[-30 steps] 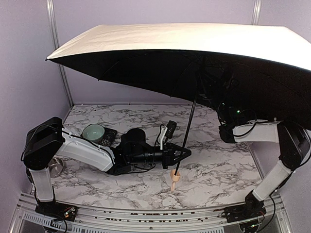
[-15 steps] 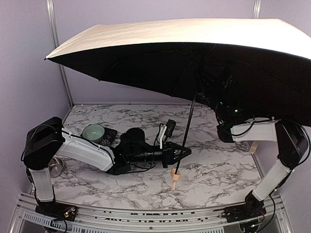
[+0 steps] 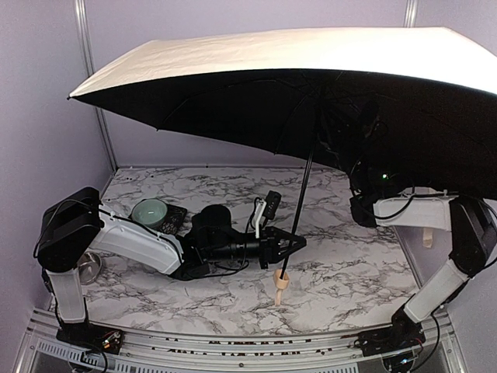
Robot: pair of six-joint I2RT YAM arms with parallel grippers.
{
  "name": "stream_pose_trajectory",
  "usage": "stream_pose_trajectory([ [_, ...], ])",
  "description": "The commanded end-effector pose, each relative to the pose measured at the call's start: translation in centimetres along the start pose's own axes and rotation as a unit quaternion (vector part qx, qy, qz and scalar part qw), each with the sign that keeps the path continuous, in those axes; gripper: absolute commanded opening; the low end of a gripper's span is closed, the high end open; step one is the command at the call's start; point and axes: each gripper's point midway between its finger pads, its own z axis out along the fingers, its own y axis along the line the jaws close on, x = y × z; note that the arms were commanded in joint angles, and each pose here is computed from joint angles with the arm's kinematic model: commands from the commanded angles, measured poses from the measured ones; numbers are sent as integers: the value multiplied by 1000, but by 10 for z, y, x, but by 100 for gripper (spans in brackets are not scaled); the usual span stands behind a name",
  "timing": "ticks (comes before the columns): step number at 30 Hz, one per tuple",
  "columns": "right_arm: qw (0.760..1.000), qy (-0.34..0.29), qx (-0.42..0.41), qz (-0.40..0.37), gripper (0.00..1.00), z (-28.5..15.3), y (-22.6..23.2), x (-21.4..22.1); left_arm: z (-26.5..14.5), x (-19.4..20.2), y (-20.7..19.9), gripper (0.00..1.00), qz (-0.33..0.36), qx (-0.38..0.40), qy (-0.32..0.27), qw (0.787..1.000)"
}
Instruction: Put away the umbrella
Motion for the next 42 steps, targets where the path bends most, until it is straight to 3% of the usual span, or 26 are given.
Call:
stream_pose_trajectory([
  [1, 998, -26, -41, -28, 65, 4, 30, -13, -1, -45, -29, 0, 41, 37, -65, 996],
  [4, 999, -31, -26, -23, 53, 3, 21, -13, -1, -45, -29, 0, 41, 38, -65, 996],
  [10, 999, -26, -22, -12, 40, 7, 14, -9, -2, -44, -30, 0, 44, 38, -64, 996],
  [14, 999, -22, -15, -20, 24, 10, 12, -9, -2, -43, -30, 0, 43, 37, -63, 996],
  [18, 999, -30, -8, -19, 0, 6, 9, -10, -3, -43, -30, 0, 45, 37, -63, 996],
  [24, 999, -27, -5, -28, 0, 6, 10, -12, -5, -43, -30, 0, 47, 37, -64, 996],
  [27, 999, -35, -2, -32, 26, 4, 11, -15, -6, -43, -31, 0, 47, 37, -65, 996],
  [31, 998, -50, -3, -31, 38, -1, 13, -18, -7, -43, -32, 0, 47, 39, -67, 996],
  [32, 998, -50, -4, -32, 37, -2, 14, -19, -7, -44, -32, 0, 48, 40, -67, 996],
  [36, 998, -48, -3, -31, 17, -1, 12, -17, -7, -44, -32, 0, 48, 40, -67, 996],
  [39, 999, -40, 2, -29, 13, 0, 9, -15, -6, -44, -32, 0, 48, 41, -68, 996],
  [42, 999, -34, 5, -23, 0, 1, 6, -12, -6, -44, -32, 0, 48, 41, -67, 996],
])
